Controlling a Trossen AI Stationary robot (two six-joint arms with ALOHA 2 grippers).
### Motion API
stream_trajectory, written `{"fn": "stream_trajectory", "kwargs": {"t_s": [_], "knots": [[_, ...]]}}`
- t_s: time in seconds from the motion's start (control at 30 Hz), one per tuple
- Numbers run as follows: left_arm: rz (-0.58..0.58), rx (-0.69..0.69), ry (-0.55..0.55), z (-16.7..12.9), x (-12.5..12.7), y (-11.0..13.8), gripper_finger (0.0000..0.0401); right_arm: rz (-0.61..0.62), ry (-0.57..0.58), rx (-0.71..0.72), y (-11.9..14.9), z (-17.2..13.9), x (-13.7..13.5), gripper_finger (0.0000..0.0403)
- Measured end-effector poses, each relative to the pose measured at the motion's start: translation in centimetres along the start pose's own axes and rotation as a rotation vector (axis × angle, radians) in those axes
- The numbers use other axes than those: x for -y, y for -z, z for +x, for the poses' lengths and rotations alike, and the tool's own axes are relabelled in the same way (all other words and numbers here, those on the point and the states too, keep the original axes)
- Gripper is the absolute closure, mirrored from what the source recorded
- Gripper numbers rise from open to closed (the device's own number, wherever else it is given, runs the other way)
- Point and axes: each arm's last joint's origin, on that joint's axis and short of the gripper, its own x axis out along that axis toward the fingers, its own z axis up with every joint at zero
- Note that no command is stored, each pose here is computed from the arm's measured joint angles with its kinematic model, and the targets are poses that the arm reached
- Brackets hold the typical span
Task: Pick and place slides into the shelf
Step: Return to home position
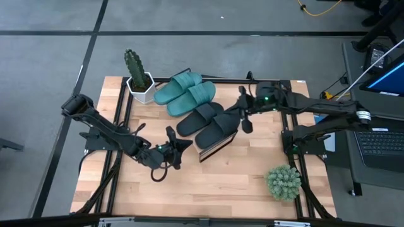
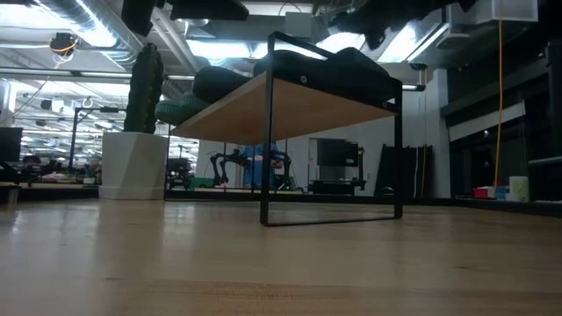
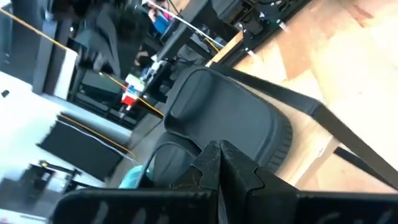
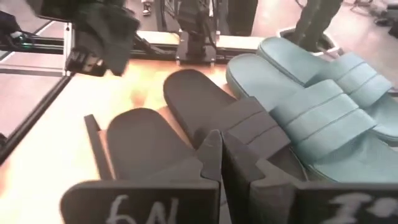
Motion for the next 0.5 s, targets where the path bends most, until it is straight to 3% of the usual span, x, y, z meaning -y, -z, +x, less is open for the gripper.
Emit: {"fn": "stream_trajectory", "kwargs": {"t_s": [0.17,0.33,0.5], "knots": [[-0.068,-0.014,0.005,0.2,-2.0,0.6,0.0401,-0.025,0.068,-0.002,-0.5,-2.2,-1.7,0.0397],[-0.212,0.053,0.136,-0.1,-5.6,1.5,0.0401,-0.042,0.036,-0.014,0.4,-3.3,-3.6,0.0397],[-0.283,0.068,0.175,-0.4,-8.7,2.8,0.0401,-0.046,0.055,-0.003,2.2,-4.0,-4.8,0.0397]]}}
